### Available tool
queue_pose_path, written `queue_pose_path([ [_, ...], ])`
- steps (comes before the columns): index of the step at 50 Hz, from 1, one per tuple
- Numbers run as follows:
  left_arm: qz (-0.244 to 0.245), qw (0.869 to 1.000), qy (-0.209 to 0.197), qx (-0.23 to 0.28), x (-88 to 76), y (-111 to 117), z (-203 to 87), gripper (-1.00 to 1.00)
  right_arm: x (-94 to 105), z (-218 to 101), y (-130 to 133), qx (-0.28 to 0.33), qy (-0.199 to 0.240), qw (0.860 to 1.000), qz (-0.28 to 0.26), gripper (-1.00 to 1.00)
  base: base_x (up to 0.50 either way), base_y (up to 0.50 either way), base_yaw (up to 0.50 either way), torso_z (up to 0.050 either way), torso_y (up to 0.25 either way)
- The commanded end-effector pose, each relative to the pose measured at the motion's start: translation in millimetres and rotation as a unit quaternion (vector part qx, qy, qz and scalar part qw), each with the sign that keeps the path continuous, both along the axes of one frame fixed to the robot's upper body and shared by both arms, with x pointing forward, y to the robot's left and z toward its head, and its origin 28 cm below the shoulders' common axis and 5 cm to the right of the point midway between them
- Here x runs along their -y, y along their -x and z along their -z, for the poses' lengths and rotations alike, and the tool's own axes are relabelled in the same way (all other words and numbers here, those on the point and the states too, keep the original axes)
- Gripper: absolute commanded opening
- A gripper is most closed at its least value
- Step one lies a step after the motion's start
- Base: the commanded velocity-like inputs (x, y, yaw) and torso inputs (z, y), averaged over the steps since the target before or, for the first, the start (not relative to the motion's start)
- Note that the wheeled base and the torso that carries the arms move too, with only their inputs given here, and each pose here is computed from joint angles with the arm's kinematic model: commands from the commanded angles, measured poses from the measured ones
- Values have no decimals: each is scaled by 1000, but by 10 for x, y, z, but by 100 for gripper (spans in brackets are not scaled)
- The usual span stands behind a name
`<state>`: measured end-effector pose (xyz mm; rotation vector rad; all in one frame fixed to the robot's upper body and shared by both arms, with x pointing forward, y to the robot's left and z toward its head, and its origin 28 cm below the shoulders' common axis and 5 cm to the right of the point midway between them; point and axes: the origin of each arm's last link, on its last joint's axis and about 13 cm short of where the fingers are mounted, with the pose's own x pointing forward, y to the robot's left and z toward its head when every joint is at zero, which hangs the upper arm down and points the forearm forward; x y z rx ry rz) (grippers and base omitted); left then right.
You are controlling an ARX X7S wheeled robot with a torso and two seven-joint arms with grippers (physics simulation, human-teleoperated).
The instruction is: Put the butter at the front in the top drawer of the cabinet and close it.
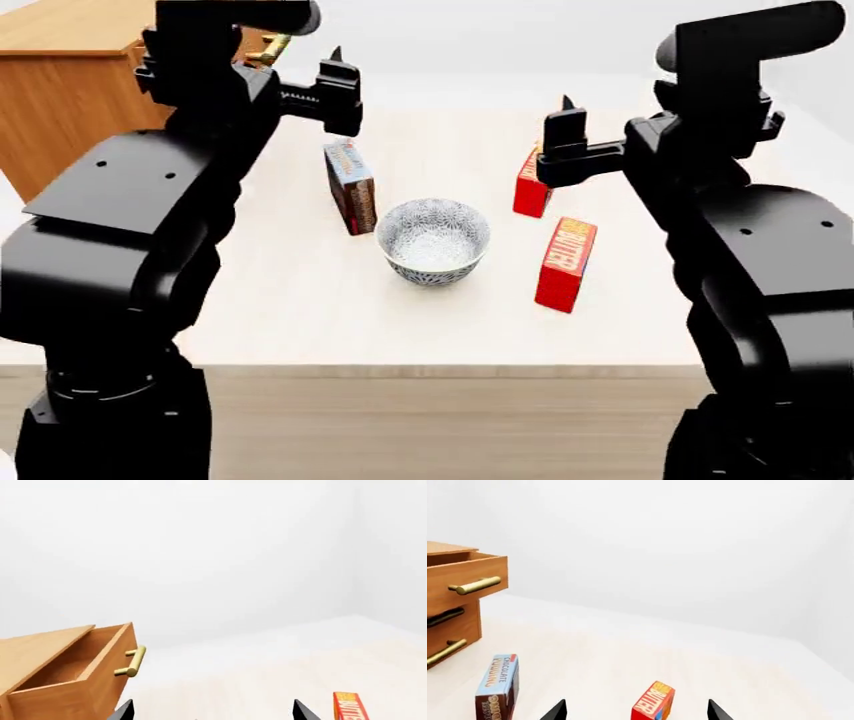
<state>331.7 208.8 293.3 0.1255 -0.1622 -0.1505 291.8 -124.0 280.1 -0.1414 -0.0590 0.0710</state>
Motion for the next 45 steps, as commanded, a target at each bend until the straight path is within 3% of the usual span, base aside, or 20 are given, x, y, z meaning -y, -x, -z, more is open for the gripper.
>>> queue_pose_path([
  [1,1,1000,-26,14,-12,-92,-448,100,33,-450,-44,5,-11,1000,-20,100,0,0,0,0,0],
  [8,2,1000,-15,20,-14,-106,-483,100,34,-458,-6,28,-40,998,-35,100,23,0,0,0,0],
  [45,24,1000,4,19,42,-20,-330,100,-17,-379,109,39,-58,996,-62,100,498,0,0,0,0],
])
